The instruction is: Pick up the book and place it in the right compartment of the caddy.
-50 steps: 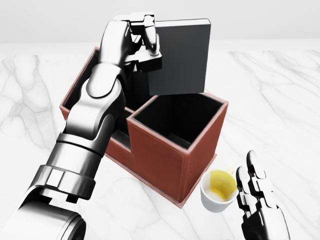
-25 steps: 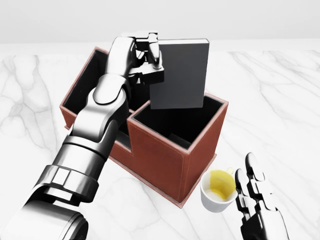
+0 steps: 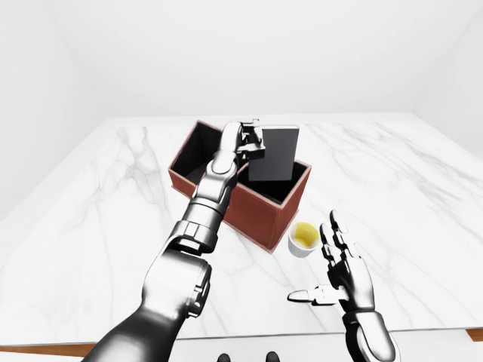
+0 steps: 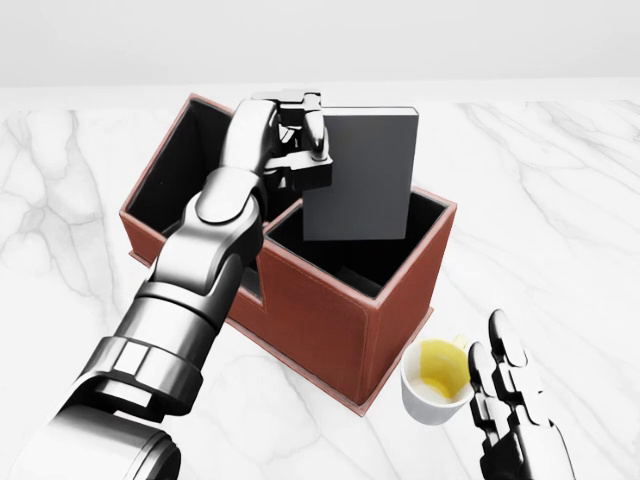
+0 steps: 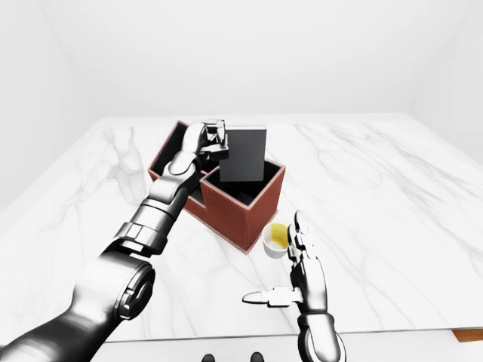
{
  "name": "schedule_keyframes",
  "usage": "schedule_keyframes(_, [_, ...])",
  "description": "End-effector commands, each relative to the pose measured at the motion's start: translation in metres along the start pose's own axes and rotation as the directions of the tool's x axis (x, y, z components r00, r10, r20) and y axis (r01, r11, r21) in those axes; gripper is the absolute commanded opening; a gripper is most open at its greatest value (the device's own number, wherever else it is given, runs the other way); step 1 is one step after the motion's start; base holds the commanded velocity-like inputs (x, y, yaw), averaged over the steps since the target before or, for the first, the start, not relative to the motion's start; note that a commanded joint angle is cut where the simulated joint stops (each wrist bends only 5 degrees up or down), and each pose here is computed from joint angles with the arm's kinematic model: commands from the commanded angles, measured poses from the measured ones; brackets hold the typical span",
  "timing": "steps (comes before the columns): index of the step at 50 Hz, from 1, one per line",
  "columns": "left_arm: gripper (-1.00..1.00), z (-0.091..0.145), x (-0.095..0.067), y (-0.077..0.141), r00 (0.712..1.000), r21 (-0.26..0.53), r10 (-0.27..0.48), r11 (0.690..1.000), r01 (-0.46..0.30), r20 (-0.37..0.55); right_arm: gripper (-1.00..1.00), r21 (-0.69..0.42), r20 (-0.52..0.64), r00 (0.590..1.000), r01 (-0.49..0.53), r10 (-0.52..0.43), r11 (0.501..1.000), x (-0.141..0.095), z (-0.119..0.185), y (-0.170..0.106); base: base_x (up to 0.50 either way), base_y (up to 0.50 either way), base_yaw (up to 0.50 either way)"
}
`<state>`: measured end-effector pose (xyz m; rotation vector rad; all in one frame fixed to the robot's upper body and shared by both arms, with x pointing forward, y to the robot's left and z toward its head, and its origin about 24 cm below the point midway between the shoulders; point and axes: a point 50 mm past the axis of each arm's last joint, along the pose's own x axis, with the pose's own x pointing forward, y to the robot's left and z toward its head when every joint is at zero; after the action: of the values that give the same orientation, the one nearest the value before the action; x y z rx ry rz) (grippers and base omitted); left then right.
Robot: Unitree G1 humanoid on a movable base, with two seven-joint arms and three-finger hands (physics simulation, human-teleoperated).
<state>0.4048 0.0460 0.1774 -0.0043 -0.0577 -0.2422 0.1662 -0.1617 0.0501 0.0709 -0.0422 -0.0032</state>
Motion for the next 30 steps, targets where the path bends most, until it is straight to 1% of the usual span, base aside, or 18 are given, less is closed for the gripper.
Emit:
schedule_keyframes(1, [-1.00, 0.006, 0.001, 0.001, 1.000, -0.007, 0.004, 1.000, -0.003, 0.019, 1.00, -0.001, -0.003, 1.000, -0.001, 0.001, 1.000, -0.001, 0.000, 0.001, 0.00, 0.00, 0.00])
schedule_keyframes(8, [-1.00, -0.001, 0.002, 0.002, 1.000, -0.007, 0.004, 1.000, -0.005, -0.013, 1.00, -0.001, -0.002, 1.000, -0.001, 0.001, 1.000, -0.001, 0.000, 0.001, 0.00, 0.00, 0.00])
schedule_keyframes(20, [-1.00, -0.007, 0.002, 0.002, 1.000, -0.011, 0.002, 1.000, -0.002, 0.001, 1.00, 0.001, -0.006, 1.000, 0.000, 0.000, 1.000, -0.001, -0.001, 0.001, 0.00, 0.00, 0.00])
schedule_keyframes(30, [-1.00, -0.007, 0.002, 0.001, 1.000, -0.019, -0.006, 1.000, 0.006, 0.023, 1.00, 0.002, -0.013, 1.000, 0.000, 0.000, 1.000, -0.002, -0.002, 0.001, 0.00, 0.00, 0.00])
